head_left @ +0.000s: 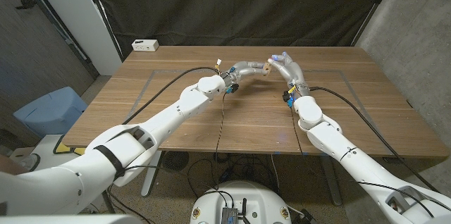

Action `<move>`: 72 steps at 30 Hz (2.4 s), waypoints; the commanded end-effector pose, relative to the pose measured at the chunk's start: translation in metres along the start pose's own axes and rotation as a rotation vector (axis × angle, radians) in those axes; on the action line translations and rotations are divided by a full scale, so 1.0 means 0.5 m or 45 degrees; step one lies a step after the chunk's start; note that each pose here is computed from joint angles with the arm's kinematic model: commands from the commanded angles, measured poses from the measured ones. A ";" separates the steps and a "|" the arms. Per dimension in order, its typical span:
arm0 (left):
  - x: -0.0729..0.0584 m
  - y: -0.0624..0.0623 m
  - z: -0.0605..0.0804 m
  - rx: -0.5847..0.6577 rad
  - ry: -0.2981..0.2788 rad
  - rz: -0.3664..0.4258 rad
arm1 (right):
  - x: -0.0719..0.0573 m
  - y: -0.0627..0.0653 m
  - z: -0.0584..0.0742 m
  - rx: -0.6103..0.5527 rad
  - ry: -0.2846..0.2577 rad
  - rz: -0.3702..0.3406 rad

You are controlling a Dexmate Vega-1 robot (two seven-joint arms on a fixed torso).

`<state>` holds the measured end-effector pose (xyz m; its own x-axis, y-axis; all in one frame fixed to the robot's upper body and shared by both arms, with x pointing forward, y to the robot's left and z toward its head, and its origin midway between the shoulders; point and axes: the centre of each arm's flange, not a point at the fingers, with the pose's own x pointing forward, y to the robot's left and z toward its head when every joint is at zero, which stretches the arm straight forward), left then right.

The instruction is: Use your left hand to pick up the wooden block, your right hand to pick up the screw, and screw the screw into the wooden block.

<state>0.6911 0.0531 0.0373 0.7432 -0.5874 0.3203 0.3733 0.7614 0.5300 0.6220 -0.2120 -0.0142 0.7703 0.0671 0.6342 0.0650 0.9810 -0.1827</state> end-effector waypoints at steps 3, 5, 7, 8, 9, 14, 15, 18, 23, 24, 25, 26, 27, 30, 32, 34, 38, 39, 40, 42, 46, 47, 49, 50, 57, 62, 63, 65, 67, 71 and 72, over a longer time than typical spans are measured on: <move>0.001 0.002 0.002 0.001 -0.011 -0.007 | 0.009 -0.027 0.024 -0.046 0.003 0.088; 0.001 0.002 0.002 0.000 -0.011 -0.009 | 0.011 -0.031 0.029 -0.061 0.010 0.106; 0.000 0.002 0.000 -0.004 -0.011 -0.011 | 0.012 -0.035 0.033 -0.064 0.019 0.118; 0.000 0.002 -0.001 -0.008 -0.011 -0.012 | 0.012 -0.037 0.036 -0.068 0.024 0.129; 0.000 0.003 -0.002 -0.013 -0.013 -0.014 | 0.012 -0.039 0.038 -0.077 0.023 0.140; 0.000 0.006 -0.005 -0.015 -0.016 -0.012 | 0.014 -0.046 0.049 -0.112 0.029 0.171; 0.000 0.007 -0.005 -0.014 -0.016 -0.011 | 0.015 -0.048 0.051 -0.119 0.031 0.180; 0.001 0.009 -0.005 -0.013 -0.018 -0.012 | 0.018 -0.055 0.057 -0.136 0.038 0.196; 0.003 0.014 -0.006 -0.013 -0.019 -0.012 | 0.022 -0.064 0.068 -0.168 0.051 0.228; 0.003 0.015 -0.006 -0.014 -0.019 -0.013 | 0.024 -0.066 0.072 -0.180 0.052 0.240; 0.004 0.015 -0.006 -0.014 -0.019 -0.014 | 0.025 -0.068 0.074 -0.191 0.054 0.250; 0.004 0.016 -0.006 -0.013 -0.019 -0.015 | 0.026 -0.069 0.077 -0.199 0.057 0.258; 0.005 0.016 -0.006 -0.013 -0.019 -0.016 | 0.027 -0.071 0.079 -0.209 0.059 0.269; 0.007 0.018 -0.007 -0.018 -0.020 -0.021 | 0.030 -0.076 0.084 -0.229 0.069 0.289; 0.009 0.018 -0.007 -0.027 -0.024 -0.025 | 0.031 -0.081 0.089 -0.250 0.073 0.303; 0.010 0.017 -0.007 -0.028 -0.028 -0.027 | 0.031 -0.084 0.093 -0.260 0.073 0.302; 0.011 0.016 -0.007 -0.026 -0.033 -0.034 | 0.033 -0.091 0.103 -0.294 0.073 0.337; 0.012 0.015 -0.007 -0.026 -0.035 -0.035 | 0.034 -0.093 0.105 -0.302 0.078 0.349; 0.011 0.015 -0.007 -0.025 -0.035 -0.037 | 0.035 -0.095 0.108 -0.313 0.079 0.359; 0.011 0.013 -0.007 -0.023 -0.037 -0.040 | 0.038 -0.099 0.114 -0.340 0.081 0.376; 0.009 0.011 -0.009 -0.023 -0.039 -0.045 | 0.043 -0.107 0.127 -0.389 0.088 0.407; 0.009 0.011 -0.009 -0.024 -0.040 -0.046 | 0.044 -0.109 0.130 -0.396 0.090 0.408; 0.007 0.011 -0.009 -0.021 -0.040 -0.049 | 0.046 -0.112 0.135 -0.411 0.097 0.418; 0.006 0.011 -0.009 -0.019 -0.040 -0.050 | 0.047 -0.114 0.138 -0.422 0.095 0.423; 0.002 0.012 -0.010 -0.018 -0.041 -0.055 | 0.054 -0.121 0.160 -0.493 0.114 0.481; 0.001 0.012 -0.010 -0.015 -0.044 -0.056 | 0.062 -0.126 0.176 -0.561 0.135 0.529; 0.001 0.013 -0.010 -0.016 -0.046 -0.057 | 0.064 -0.128 0.178 -0.572 0.142 0.538; 0.002 0.013 -0.010 -0.013 -0.048 -0.062 | 0.068 -0.132 0.184 -0.594 0.144 0.553; 0.003 0.014 -0.009 -0.012 -0.052 -0.066 | 0.073 -0.136 0.189 -0.612 0.152 0.568; 0.005 0.015 -0.009 -0.008 -0.056 -0.072 | 0.081 -0.142 0.199 -0.645 0.164 0.599; 0.005 0.016 -0.009 -0.009 -0.056 -0.073 | 0.083 -0.143 0.202 -0.653 0.167 0.607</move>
<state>0.6961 0.0576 0.0385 0.7005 -0.6341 0.3274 0.4146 0.7350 0.5365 0.5871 -0.2561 0.0849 0.8377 0.3831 0.3892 -0.0076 0.7208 -0.6931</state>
